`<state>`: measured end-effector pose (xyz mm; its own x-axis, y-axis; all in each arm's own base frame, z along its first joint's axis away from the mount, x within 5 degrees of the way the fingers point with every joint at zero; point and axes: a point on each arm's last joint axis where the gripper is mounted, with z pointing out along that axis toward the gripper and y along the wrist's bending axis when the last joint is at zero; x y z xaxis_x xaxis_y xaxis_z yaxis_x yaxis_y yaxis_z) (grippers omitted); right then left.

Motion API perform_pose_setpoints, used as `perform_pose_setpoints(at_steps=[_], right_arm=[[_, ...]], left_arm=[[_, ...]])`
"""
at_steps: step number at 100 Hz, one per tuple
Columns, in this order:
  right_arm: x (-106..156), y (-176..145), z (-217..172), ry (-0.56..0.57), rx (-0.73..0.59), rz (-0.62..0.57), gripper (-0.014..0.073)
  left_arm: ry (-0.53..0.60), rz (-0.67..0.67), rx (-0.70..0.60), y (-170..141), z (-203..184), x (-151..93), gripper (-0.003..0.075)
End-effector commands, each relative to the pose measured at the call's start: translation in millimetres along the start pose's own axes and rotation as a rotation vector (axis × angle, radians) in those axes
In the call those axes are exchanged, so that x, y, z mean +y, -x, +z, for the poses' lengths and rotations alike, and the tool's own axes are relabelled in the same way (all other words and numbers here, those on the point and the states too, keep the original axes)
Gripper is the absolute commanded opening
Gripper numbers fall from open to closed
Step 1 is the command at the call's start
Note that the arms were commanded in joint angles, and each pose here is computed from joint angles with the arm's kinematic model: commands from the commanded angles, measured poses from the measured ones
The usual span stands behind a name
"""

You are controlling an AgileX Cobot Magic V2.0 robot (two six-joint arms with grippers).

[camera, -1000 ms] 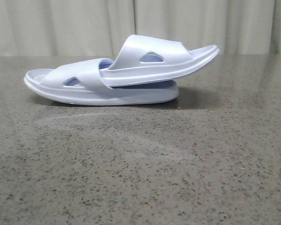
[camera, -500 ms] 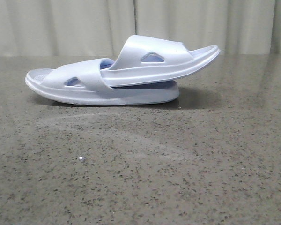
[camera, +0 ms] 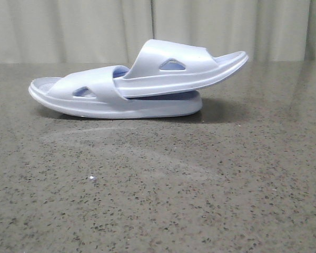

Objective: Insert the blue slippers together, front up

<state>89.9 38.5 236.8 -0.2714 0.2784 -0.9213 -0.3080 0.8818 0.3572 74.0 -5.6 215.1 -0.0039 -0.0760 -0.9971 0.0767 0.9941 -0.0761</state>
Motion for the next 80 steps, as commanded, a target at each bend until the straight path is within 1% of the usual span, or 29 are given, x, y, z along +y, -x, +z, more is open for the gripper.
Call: perform_pose_setpoints(at_steps=[1,6,12,30,44,50,80], right_arm=[[2,9,-1,-0.001,-0.032,-0.012,-0.0089],[2,9,-1,-0.001,-0.032,-0.012,-0.0089],[2,9,-1,-0.001,-0.032,-0.012,-0.0089],[2,9,-1,-0.001,-0.032,-0.012,-0.0089],[2,9,-1,-0.001,-0.032,-0.012,-0.0089],[3,9,-1,0.001,-0.030,-0.012,-0.0089],[3,9,-1,0.001,-0.030,-0.012,-0.0089]], left_arm=[[0.042,-0.003,-0.086,5,-3,3,0.0015],[0.061,-0.003,-0.084,-1,-4,5,0.0015],[0.081,-0.004,-0.041,-5,-6,6,0.0015],[0.133,-0.003,-0.039,-8,-13,9,0.0015],[0.134,-0.003,-0.040,-11,-21,8,0.0015],[0.138,-0.002,-0.021,-12,-20,8,0.0015],[0.140,0.010,-0.022,-12,-20,8,0.0015]])
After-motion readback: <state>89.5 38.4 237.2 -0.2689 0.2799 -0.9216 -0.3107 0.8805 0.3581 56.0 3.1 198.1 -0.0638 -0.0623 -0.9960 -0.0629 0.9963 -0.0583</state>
